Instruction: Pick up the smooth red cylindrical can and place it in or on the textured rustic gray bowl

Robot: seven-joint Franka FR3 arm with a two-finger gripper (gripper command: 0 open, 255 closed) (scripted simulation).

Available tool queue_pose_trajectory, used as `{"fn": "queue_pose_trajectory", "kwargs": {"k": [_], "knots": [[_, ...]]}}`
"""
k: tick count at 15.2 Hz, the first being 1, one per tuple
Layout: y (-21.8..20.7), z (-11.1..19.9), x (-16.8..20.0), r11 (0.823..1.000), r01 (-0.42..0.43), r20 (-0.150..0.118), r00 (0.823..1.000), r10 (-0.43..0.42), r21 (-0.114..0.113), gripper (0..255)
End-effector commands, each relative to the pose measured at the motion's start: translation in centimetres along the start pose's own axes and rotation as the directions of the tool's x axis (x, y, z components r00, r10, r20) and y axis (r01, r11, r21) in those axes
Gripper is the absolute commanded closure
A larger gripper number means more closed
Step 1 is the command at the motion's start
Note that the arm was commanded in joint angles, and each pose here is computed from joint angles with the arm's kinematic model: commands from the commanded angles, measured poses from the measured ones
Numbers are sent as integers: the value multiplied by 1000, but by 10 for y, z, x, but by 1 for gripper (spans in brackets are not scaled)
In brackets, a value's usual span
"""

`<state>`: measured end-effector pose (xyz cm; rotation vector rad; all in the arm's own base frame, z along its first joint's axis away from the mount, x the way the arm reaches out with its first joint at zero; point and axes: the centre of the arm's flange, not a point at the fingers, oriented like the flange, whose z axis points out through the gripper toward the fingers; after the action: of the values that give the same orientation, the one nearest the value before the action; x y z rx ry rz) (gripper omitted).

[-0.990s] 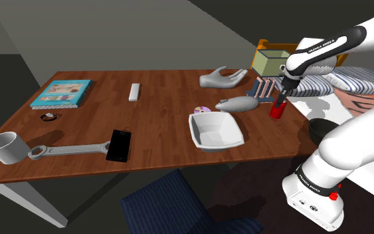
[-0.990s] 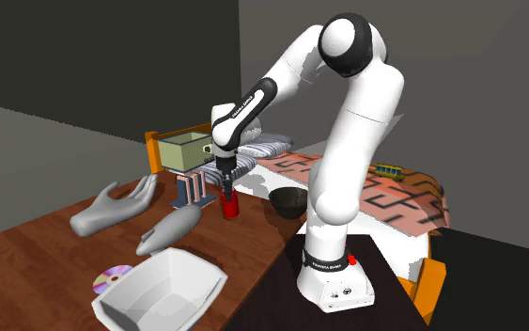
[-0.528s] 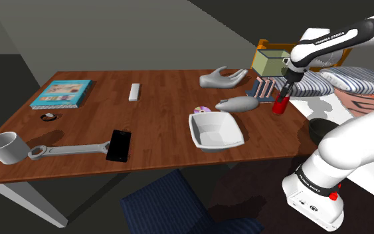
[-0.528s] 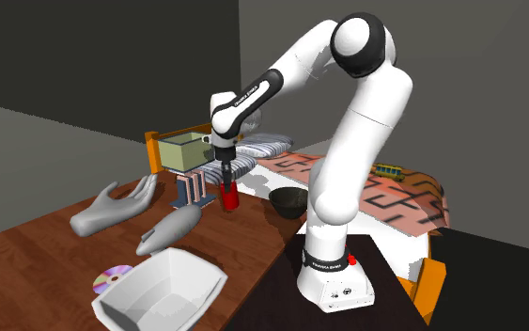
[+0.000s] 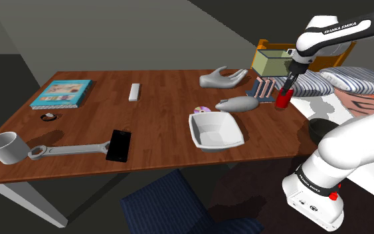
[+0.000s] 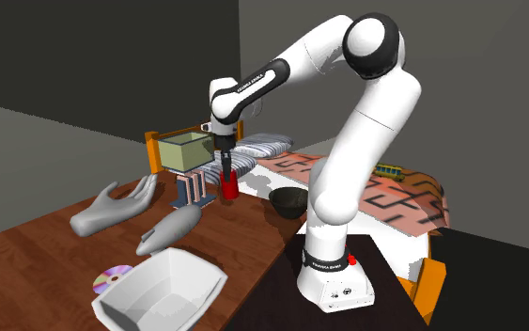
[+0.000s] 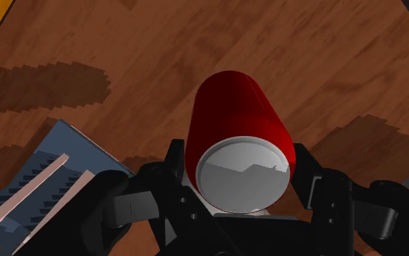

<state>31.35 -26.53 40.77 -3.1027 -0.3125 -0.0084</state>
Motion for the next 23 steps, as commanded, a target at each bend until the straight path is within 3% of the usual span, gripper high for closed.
{"fn": "queue_pose_trajectory", "kwargs": {"k": [1,8,23], "knots": [[0,-11,0,1000,0,0,1000,0,0,255],[-1,-43,0,1000,0,0,1000,0,0,255],[16,-71,-195,1000,0,0,1000,0,0,255]]}}
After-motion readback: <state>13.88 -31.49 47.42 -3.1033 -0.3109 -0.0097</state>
